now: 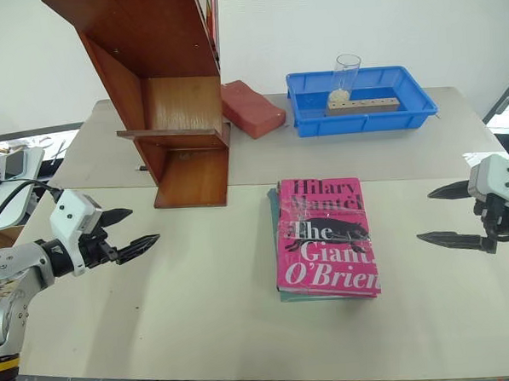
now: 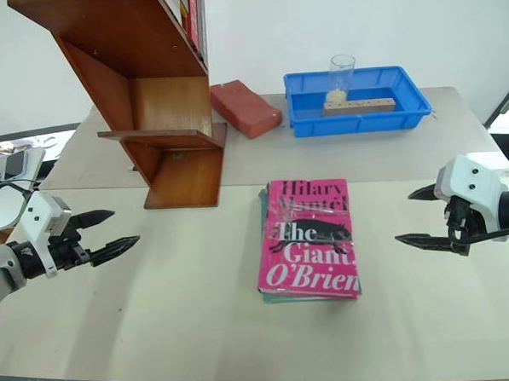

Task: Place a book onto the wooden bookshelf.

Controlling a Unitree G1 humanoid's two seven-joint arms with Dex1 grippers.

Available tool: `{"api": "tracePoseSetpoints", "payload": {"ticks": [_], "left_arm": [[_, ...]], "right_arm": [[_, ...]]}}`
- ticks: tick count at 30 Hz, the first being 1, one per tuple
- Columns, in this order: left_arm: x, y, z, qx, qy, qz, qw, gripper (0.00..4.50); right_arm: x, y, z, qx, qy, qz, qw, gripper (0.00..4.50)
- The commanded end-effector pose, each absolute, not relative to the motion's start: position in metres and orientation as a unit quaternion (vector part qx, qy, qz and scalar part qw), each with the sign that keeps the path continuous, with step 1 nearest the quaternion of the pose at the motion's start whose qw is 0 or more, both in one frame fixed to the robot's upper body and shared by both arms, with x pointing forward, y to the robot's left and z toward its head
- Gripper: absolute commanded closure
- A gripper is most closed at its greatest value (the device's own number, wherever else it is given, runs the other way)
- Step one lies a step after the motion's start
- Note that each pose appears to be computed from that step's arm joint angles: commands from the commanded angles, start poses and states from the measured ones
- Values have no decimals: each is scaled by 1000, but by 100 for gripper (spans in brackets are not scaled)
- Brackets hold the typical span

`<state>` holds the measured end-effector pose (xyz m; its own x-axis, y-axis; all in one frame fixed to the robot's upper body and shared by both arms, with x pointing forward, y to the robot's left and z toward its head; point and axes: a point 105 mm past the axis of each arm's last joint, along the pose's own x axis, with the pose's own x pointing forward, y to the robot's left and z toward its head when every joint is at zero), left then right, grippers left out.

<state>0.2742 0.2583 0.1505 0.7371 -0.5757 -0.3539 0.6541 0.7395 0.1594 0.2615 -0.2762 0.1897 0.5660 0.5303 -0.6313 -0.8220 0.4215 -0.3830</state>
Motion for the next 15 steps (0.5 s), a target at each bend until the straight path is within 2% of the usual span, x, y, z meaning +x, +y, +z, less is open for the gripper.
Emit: {"api": "tracePoseSetpoints", "payload": {"ticks": [1, 15], "left_arm": [[272, 256, 160, 145, 126, -339, 921, 0], [272, 256, 153, 124, 149, -347, 918, 0]], "right_arm": [[263, -274, 205, -359, 192, 402, 820, 1], [267, -275, 203, -364, 184, 381, 830, 1]]}}
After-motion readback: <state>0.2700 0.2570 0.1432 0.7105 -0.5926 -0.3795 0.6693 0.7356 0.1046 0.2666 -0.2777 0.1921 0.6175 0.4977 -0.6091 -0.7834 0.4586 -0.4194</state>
